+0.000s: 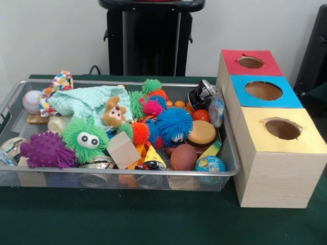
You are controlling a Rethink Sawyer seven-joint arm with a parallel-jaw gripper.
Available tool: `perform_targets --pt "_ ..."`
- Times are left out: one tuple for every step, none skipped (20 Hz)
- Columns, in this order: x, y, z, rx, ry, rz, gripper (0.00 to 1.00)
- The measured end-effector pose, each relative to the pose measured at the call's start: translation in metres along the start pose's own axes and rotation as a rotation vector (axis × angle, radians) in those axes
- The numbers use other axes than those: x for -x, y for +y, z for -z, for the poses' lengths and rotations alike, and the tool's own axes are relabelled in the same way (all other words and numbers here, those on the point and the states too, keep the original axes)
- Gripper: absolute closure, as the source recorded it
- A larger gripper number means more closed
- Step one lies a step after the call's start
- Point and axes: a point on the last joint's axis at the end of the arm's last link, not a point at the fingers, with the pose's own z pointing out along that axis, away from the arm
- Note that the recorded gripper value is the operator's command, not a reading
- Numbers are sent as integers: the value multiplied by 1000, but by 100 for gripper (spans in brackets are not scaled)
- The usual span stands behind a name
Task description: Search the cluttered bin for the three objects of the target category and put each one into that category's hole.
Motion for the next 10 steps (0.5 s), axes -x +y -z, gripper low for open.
perform_targets --pt "3 -4 -3 5 -24 -8 100" --pt "5 -6 -6 7 -34 -12 100" --pt "5 -7 -7 8 -39 -14 100" --pt "7 -11 -13 9 -49 -20 100" --pt "8 -15 -19 9 -60 -27 100" --pt "9 -17 -22 9 -62 -30 100" --pt "10 -23 -29 7 -66 -38 100" --pt "10 -26 -33 6 -66 -43 100" --pt "10 -29 -36 5 -66 -47 100" --pt "10 -32 -40 3 -65 -52 100"
